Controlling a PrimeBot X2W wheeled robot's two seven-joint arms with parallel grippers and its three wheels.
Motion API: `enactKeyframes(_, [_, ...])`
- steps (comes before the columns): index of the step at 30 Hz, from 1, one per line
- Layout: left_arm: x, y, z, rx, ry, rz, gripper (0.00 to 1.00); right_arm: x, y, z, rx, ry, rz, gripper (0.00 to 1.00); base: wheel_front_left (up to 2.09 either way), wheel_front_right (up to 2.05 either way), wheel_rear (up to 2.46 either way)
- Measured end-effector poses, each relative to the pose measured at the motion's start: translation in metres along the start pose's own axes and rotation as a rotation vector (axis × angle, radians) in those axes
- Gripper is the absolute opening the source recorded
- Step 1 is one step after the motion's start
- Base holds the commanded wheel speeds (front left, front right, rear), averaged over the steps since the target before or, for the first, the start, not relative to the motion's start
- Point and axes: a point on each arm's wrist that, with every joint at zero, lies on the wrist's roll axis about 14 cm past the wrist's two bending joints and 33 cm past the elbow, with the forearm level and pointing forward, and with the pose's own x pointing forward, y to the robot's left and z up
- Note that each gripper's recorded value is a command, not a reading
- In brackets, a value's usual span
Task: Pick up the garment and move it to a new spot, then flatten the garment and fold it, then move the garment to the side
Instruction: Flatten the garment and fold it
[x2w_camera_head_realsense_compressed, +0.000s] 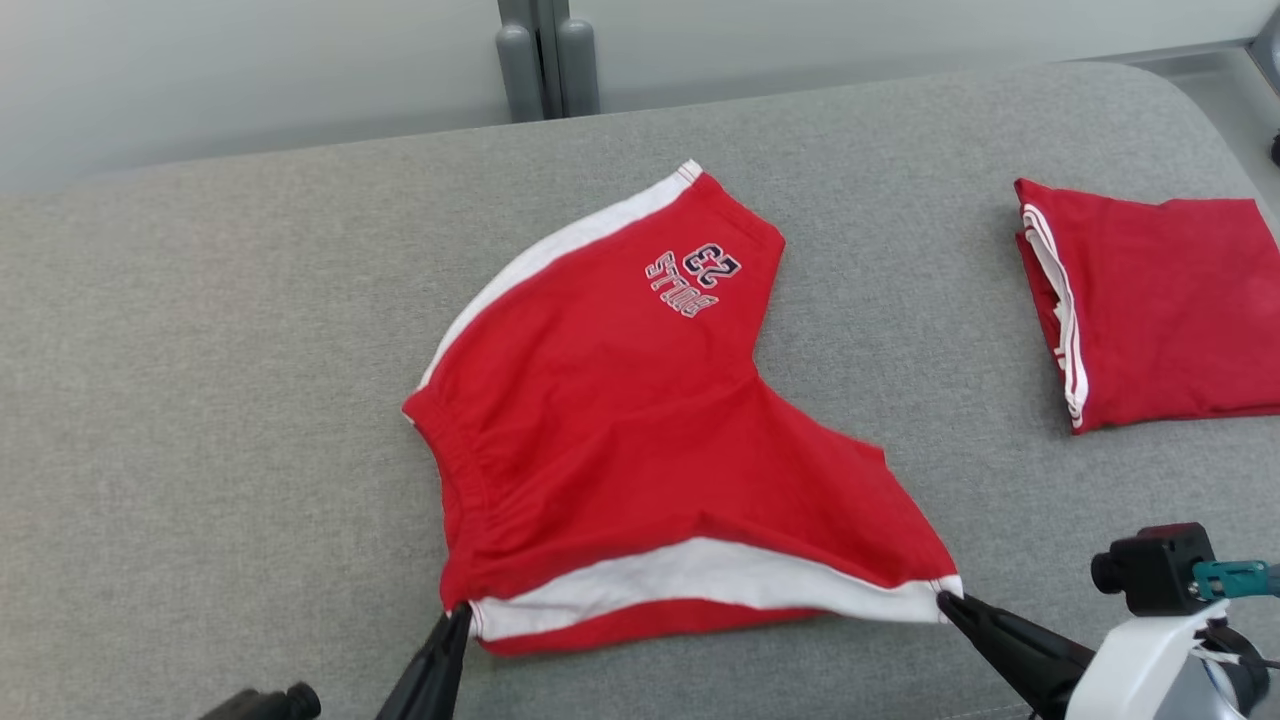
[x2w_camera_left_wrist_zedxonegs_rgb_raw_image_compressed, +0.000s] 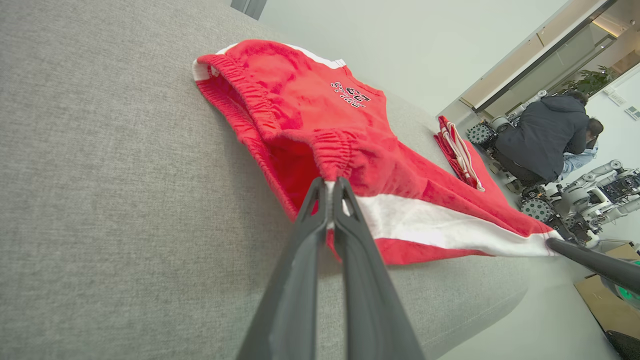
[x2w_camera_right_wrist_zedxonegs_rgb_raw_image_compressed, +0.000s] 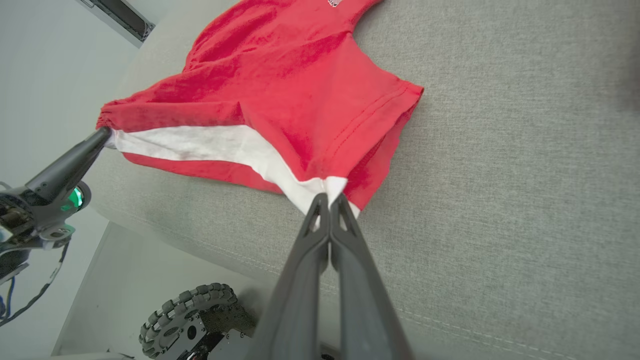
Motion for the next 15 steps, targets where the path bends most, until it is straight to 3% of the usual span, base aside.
enactKeyframes(3, [-0.014,-0.002,-0.005,-0.015,0.017,0.016,0.00,-0.010,0.002,0.001,-0.017,0.027,-0.019,0.00,0.00,0.00,0.00])
enactKeyframes(8, [-0.015,-0.010,0.002,-0.031,-0.017,0.001,0.00,-0.010,0.007,0.032,-0.110,-0.051,-0.024,0.00,0.00,0.00,0.00])
enactKeyframes(15, [0.019,-0.025,0.036,-0.004,-0.136,-0.070,0.00,0.014,-0.004,0.085,-0.267,-0.187,-0.034,0.00,0.00,0.00,0.00])
